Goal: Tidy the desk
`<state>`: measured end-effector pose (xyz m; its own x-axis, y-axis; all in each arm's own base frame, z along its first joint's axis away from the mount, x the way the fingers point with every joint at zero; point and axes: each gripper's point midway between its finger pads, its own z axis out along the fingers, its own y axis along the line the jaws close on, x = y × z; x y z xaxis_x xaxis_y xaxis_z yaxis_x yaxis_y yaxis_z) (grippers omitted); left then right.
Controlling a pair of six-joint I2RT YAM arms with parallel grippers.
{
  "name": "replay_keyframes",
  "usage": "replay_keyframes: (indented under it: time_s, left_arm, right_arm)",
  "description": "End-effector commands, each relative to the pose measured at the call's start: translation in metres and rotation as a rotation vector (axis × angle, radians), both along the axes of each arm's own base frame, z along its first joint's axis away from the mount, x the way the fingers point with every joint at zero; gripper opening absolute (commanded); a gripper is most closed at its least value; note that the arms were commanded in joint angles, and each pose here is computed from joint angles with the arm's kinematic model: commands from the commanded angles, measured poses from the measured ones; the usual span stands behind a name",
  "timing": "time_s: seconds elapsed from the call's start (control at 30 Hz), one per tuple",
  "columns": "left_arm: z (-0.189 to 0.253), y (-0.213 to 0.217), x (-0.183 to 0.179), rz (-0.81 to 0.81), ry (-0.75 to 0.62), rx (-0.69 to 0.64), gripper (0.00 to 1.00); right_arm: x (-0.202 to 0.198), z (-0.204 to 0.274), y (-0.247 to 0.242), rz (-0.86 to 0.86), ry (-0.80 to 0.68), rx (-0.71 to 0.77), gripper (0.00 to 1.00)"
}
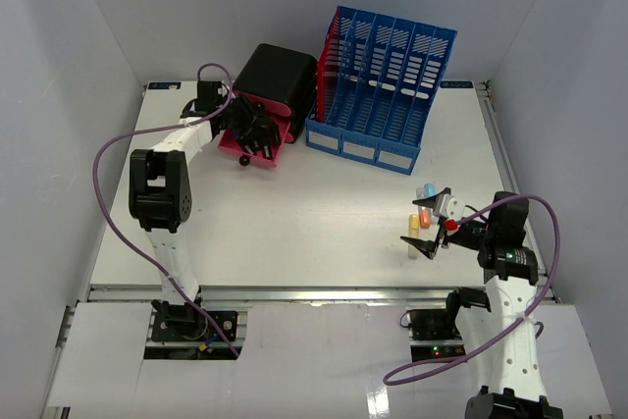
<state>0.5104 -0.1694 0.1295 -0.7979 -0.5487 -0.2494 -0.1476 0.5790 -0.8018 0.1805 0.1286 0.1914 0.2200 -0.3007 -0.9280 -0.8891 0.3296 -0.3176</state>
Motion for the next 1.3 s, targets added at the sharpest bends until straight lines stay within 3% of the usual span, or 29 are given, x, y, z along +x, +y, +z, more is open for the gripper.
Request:
replay_keyframes:
  time_s: [0.0,0.4,0.6,0.67,0.9,1.07,1.27]
  left_arm:
    - [0.032,-0.004,0.004,-0.041,-0.080,0.004,0.53]
    - [0.077,0.000,-0.020,-0.084,-0.174,0.025,0.52]
    - [0.106,0.044,-0.058,0.024,-0.265,0.161,0.34]
    - [0.128,0.065,-0.077,0.087,-0.316,0.183,0.32]
    - [0.062,0.099,-0.142,0.227,-0.138,0.053,0.19]
    - [0.024,0.086,-0.158,0.210,-0.063,-0.050,0.18]
    - [-0.015,0.085,-0.154,0.194,-0.015,-0.045,0.18]
  right_arm:
    - [-0.001,0.004,0.001,0.011,-0.018,0.005,0.89]
    - [-0.001,0.003,0.001,0.008,-0.016,0.004,0.89]
    - [-0.001,0.004,0.001,0.010,-0.018,0.006,0.89]
    - [-0.002,0.004,0.001,0.012,-0.016,0.007,0.89]
    - [-0.002,0.004,0.002,0.015,-0.015,0.011,0.89]
    - [-0.002,0.004,0.001,0.013,-0.014,0.009,0.89]
    - [-0.002,0.004,0.001,0.011,-0.015,0.007,0.89]
